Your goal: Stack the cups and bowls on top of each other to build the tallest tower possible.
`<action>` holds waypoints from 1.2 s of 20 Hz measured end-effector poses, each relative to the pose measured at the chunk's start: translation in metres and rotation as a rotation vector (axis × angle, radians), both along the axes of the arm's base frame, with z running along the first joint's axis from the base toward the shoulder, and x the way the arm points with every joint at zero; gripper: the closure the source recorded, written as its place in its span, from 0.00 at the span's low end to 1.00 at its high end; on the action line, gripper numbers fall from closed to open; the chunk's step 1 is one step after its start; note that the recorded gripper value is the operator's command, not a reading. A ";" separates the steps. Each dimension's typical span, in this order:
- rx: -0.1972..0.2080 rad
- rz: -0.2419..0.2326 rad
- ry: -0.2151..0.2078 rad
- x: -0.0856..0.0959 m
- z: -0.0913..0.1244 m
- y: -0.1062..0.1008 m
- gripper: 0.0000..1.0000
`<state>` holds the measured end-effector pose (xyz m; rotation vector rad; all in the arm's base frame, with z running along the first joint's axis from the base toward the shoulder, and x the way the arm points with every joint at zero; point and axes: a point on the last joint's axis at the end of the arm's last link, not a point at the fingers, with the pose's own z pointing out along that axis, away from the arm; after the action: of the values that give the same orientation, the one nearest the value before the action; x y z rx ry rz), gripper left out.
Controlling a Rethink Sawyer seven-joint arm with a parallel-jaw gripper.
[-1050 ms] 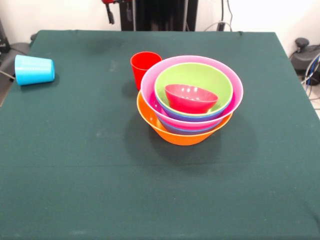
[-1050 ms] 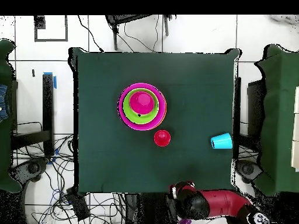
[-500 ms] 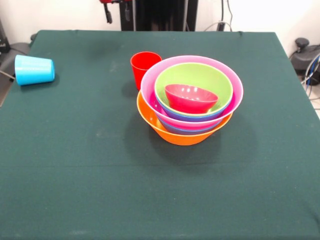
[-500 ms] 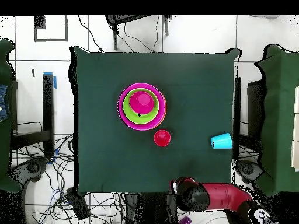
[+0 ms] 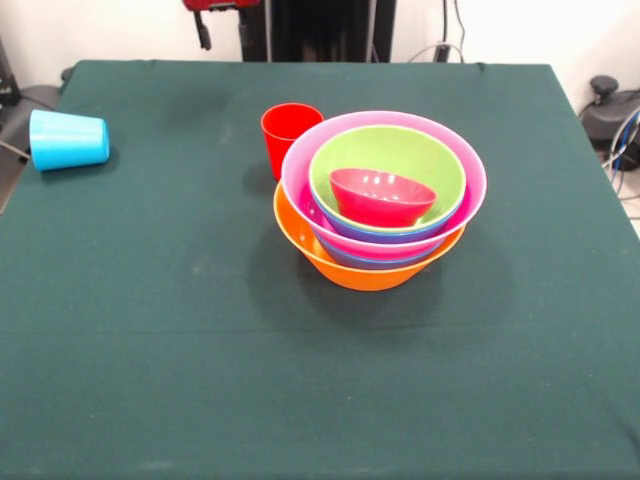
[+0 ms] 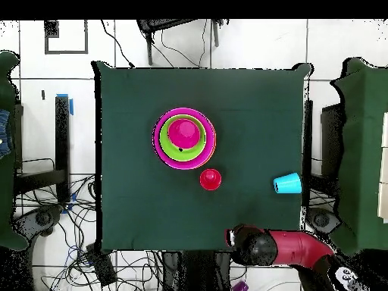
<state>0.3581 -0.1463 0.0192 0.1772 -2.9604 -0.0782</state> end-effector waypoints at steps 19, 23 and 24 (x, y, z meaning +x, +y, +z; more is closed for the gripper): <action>-0.238 -0.056 -0.354 -0.151 0.109 -0.011 0.00; -0.279 -0.012 -0.462 -0.147 0.118 -0.025 0.00; -0.282 -0.002 -0.484 -0.145 0.119 -0.027 0.00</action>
<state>0.2127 -0.1737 0.1383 0.1737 -3.3996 0.4420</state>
